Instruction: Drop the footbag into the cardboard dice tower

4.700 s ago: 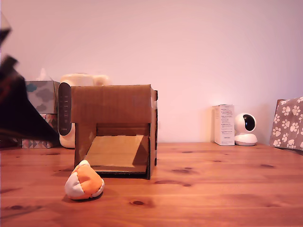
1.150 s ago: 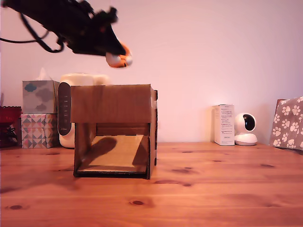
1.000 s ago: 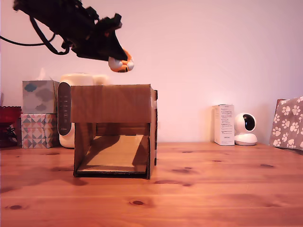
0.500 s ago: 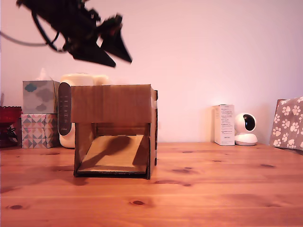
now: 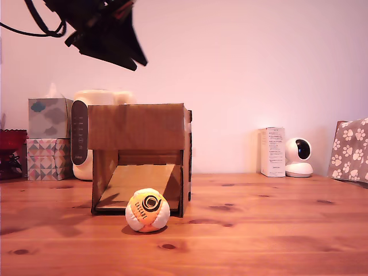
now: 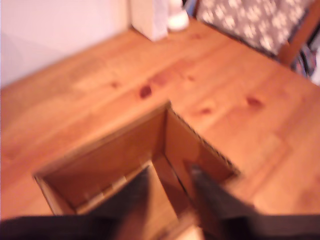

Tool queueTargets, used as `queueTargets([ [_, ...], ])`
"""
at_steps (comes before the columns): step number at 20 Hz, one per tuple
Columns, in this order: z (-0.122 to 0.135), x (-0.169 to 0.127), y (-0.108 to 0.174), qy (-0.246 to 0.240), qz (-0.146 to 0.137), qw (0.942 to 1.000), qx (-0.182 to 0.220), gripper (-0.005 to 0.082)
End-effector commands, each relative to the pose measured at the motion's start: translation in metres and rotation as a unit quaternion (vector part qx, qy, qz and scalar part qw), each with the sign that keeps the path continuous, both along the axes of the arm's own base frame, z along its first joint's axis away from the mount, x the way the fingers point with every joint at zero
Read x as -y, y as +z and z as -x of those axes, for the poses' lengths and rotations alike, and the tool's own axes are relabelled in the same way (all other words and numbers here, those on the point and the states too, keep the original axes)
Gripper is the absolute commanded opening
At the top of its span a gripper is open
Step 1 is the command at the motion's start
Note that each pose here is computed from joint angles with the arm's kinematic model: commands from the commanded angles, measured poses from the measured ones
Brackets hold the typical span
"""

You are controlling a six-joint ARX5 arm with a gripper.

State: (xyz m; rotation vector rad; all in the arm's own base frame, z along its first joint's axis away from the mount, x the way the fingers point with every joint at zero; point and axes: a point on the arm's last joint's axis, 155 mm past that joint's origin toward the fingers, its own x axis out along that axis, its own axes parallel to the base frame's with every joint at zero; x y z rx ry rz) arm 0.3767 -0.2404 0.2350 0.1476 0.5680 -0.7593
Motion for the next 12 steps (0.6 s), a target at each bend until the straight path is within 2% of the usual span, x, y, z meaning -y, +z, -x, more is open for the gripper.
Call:
queueTargets([
  [1, 0.012, 0.0, -0.007, -0.012, -0.005, 0.9999, 0.003, -0.0024],
  [4, 0.028, -0.004, -0.017, -0.012, 0.009, 0.9997, 0.02, -0.0024],
  [9, 0.052, -0.014, -0.024, -0.001, 0.051, 0.9975, 0.048, -0.0024],
  [12, 0.064, -0.02, -0.032, 0.0, 0.064, 0.9958, 0.065, -0.0024],
])
